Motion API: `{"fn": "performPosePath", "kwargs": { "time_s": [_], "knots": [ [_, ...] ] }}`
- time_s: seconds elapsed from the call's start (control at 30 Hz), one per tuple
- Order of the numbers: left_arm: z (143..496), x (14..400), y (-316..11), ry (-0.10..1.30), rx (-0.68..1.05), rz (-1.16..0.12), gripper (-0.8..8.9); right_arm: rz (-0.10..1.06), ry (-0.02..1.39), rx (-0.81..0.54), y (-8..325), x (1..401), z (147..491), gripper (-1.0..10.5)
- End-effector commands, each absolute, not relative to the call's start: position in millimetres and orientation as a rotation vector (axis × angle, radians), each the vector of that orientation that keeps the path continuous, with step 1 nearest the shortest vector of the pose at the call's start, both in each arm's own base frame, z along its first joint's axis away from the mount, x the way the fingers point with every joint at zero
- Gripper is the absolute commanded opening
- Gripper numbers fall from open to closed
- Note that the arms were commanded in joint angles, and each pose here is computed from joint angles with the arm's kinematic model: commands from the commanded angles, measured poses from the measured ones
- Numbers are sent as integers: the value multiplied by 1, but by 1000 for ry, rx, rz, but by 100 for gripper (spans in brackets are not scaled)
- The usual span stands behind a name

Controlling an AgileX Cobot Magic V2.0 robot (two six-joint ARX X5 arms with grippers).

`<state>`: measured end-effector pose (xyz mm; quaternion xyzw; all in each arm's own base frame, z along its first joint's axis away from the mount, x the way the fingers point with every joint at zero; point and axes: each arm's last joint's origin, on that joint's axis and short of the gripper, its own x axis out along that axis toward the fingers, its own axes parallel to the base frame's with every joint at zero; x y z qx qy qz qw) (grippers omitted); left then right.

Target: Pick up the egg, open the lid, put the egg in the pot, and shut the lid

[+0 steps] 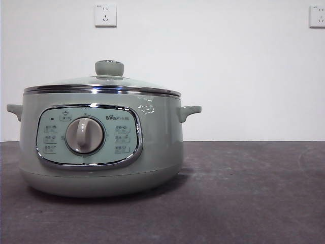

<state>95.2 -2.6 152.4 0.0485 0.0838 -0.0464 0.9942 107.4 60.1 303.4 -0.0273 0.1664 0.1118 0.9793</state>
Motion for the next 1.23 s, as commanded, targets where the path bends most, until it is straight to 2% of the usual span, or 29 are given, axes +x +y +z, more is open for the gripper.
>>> {"fn": "performPosePath", "kwargs": {
  "time_s": [0.03,0.77,0.9,1.07,1.23],
  "knots": [
    [147,96,-2,177,97,-89,-3,221,337,-46,60,108,302,1],
    [147,96,-2,176,97,-89,-3,221,336,-47,60,108,302,1],
    [147,96,-2,176,97,-89,-3,230,326,-106,59,106,302,1],
    [147,96,-2,176,97,-89,-3,183,248,-134,45,104,299,1],
    [147,96,-2,176,97,-89,-3,244,142,-60,26,99,270,1]
  ]
}}
